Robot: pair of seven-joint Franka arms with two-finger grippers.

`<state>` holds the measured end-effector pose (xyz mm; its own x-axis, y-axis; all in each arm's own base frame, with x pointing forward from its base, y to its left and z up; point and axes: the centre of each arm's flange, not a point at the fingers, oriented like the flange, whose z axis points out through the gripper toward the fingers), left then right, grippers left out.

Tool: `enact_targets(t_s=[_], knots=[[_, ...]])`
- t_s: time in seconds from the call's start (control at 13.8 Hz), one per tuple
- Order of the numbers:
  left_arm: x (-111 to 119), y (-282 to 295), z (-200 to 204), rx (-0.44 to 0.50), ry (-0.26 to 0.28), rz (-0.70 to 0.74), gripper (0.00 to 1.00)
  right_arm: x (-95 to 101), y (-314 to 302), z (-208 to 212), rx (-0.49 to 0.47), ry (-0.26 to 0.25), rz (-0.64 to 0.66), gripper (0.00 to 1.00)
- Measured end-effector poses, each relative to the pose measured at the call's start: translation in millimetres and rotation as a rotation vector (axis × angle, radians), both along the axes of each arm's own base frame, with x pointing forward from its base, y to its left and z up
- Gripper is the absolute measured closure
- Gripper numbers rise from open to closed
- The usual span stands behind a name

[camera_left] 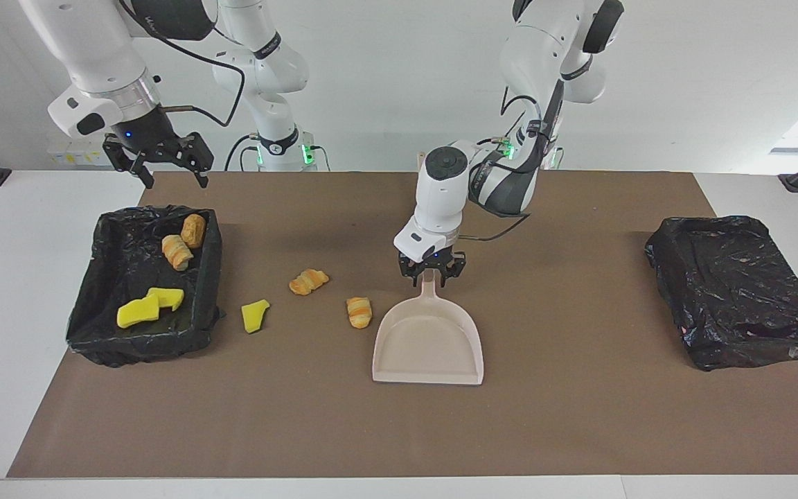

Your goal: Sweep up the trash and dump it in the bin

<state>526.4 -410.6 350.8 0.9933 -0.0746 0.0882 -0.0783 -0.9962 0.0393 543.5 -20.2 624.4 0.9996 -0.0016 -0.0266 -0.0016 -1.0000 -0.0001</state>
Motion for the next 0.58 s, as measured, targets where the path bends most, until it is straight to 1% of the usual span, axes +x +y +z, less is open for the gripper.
enact_targets(t_s=[0.07, 0.15, 0.29, 0.36, 0.44, 0.58], knots=[[0.2, -0.1, 0.3, -0.001, -0.002, 0.0, 0.63, -1.2, 0.0, 0.0, 0.0, 0.0, 0.0, 0.0], [0.3, 0.0, 0.2, -0.001, -0.003, 0.0, 0.69, -0.9, 0.1, 0.6, 0.0, -0.005, 0.0, 0.0], [5.3, 5.1, 2.7, 0.0, -0.009, 0.006, 0.69, -0.7, 0.5, 0.6, 0.0, -0.006, 0.001, 0.0], [11.4, 11.8, 7.4, 0.002, -0.018, 0.0, 0.69, -0.7, 0.7, 0.6, 0.0, -0.006, 0.001, 0.0], [17.3, 20.5, 14.0, 0.007, -0.023, -0.021, 0.69, -0.7, 0.7, 0.7, 0.0, -0.006, 0.001, 0.0], [33.6, 57.4, 32.2, 0.048, -0.006, -0.11, 0.69, -0.7, 1.2, 0.7, 0.0, -0.006, 0.002, 0.0]])
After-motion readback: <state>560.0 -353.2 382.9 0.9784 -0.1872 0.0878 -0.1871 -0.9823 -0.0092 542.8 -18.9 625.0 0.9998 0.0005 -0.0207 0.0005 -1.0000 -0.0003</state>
